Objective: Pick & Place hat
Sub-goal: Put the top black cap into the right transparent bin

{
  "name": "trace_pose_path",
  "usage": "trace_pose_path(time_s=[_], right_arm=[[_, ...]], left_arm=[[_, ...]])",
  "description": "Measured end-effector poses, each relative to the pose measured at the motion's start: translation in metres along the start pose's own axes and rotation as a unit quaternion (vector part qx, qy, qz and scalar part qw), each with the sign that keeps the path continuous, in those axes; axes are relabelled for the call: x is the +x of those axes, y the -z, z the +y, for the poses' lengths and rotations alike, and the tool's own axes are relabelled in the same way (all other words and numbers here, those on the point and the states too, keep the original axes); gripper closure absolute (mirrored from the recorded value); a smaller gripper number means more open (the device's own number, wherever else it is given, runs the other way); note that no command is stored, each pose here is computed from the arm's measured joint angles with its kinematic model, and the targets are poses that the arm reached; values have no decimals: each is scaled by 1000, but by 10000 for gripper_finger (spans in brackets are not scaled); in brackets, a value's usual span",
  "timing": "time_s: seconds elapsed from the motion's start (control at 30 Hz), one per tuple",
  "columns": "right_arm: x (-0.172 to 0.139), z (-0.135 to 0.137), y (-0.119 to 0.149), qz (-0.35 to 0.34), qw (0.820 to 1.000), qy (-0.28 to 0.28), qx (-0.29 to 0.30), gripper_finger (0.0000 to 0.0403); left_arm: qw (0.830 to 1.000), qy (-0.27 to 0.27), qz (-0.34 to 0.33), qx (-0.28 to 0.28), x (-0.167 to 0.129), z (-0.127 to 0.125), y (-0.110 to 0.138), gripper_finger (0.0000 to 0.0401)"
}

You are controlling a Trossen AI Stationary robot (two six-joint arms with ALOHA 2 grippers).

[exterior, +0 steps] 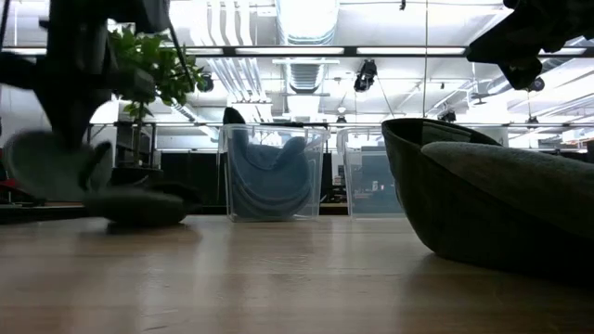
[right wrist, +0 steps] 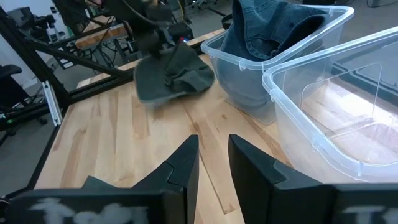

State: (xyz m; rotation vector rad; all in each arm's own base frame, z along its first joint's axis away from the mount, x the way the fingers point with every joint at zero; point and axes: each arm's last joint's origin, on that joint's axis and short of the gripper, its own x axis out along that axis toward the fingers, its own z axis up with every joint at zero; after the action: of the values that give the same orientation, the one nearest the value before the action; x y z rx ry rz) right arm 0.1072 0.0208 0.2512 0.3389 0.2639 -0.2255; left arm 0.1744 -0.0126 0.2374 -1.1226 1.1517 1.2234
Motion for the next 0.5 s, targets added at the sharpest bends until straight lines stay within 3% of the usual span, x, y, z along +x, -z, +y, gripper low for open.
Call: trace_pose_path(time_s=[0.23, 0.5], right_arm=[[0, 0, -1, -4, 1000, -2, 2, 333], [0, 2, -5, -24, 1000, -12, 14, 329]], left_arm=[[996, 80, -22, 17, -51, 7, 3, 394], [979, 192, -58, 27, -106, 10, 5, 394]])
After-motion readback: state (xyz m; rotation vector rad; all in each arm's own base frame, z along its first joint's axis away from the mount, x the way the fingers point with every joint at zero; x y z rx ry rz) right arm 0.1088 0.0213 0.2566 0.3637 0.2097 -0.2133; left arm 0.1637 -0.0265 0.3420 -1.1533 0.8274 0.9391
